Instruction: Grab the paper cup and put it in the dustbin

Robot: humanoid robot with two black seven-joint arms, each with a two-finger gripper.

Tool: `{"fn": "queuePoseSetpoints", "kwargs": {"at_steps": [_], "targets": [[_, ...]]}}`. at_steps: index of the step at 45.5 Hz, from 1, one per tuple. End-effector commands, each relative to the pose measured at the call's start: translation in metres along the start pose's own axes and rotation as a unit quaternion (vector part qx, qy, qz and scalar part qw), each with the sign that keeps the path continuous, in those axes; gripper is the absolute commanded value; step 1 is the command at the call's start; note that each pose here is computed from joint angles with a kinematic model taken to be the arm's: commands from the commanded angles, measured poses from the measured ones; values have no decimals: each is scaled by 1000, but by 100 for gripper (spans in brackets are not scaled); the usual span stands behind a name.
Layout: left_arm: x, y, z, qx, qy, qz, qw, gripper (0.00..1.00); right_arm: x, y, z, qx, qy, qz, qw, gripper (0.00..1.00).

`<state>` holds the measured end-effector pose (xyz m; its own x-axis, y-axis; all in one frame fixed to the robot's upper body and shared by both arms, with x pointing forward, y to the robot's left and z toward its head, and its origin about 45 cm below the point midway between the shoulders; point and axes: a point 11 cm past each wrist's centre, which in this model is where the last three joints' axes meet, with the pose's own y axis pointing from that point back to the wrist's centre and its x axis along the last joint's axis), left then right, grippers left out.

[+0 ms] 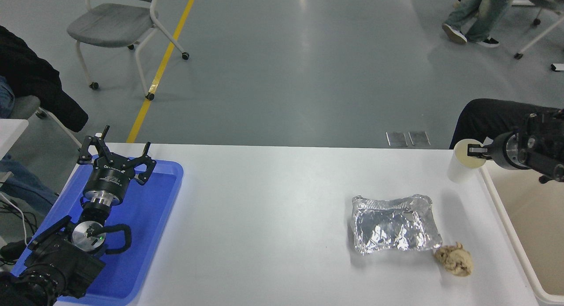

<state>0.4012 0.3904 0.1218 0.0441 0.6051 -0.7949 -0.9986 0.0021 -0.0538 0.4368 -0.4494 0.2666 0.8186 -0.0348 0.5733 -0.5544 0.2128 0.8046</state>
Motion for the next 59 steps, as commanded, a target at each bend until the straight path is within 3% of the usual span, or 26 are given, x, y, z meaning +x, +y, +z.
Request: {"fn": "queuePoseSetpoints", "kwargs": {"at_steps": [1, 17, 30, 46, 59], "targets": [[0, 0, 0, 0, 0, 0, 1000, 100, 48, 75, 3, 2, 28, -15, 999, 0], [0, 0, 0, 0, 0, 0, 1000, 100, 77, 128, -4, -1, 49, -22, 999, 0], [1, 0, 1, -1, -1, 1, 1000, 100, 62, 126, 65, -75, 35, -22, 996, 0], [0, 0, 0, 0, 0, 0, 1000, 100, 3, 82, 188, -174, -39, 5, 984, 0], [1, 0, 1, -1, -1, 1, 1000, 100, -76, 13, 205, -182, -50, 25, 982, 0]]}}
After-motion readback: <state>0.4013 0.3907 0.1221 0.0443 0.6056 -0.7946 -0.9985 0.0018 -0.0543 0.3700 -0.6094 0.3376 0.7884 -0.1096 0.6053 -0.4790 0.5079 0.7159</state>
